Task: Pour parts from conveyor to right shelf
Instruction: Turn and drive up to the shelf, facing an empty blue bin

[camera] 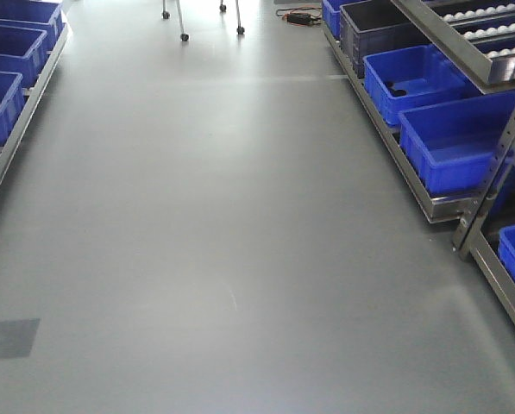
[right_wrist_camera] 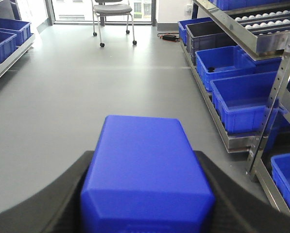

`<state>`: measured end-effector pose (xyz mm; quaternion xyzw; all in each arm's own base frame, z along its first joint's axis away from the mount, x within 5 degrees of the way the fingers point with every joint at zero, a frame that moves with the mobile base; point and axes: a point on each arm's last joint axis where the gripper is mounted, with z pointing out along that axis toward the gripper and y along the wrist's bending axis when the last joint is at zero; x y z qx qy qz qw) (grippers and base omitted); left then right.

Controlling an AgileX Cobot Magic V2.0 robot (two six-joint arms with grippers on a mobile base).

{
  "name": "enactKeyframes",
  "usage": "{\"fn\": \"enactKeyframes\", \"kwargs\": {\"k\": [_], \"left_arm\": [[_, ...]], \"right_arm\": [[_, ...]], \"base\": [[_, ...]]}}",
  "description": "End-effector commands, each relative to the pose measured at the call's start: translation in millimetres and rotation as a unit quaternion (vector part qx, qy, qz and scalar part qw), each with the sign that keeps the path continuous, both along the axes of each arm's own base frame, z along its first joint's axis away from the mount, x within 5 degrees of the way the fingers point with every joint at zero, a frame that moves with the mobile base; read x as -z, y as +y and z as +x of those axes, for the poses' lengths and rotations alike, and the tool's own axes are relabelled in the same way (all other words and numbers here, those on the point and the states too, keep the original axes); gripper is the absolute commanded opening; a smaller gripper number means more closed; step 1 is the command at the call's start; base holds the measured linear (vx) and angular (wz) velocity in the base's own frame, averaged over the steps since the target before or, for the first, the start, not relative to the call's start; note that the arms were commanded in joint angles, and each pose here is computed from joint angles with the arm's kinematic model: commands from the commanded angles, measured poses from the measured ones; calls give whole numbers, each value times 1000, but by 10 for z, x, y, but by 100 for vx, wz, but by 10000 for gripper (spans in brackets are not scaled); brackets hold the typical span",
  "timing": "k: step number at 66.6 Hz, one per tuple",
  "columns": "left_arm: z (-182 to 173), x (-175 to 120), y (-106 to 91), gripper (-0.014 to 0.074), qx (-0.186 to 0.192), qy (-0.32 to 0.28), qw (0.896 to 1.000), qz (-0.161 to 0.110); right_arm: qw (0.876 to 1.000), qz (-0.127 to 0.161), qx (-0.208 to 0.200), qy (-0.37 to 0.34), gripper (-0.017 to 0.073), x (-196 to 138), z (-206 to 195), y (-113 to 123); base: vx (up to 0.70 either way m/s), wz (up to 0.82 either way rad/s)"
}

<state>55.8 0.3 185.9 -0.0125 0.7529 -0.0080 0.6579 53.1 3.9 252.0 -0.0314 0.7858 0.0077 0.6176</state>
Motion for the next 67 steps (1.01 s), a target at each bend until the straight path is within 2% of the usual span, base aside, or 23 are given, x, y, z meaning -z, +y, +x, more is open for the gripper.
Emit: {"fn": "enactKeyframes", "kwargs": {"k": [1,20,33,47,67], "left_arm": [[-8,-143,-4,-6,3,-55,998,-8],[-8,-143,-4,-6,3,-55,998,-8],[-8,-143,-4,-6,3,-55,998,-8],[-8,-143,-4,-6,3,-55,998,-8],[-8,-143,-4,-6,3,-55,998,-8]], "right_arm": [[999,-1,3,-47,-5,-152,9,-5],[999,-1,3,-47,-5,-152,9,-5],[999,-1,3,-47,-5,-152,9,-5],[999,-1,3,-47,-5,-152,9,-5],[999,-1,3,-47,-5,-152,9,-5]], "base": [[52,-3],[44,4],[34,37],[27,73],[23,105]]}}
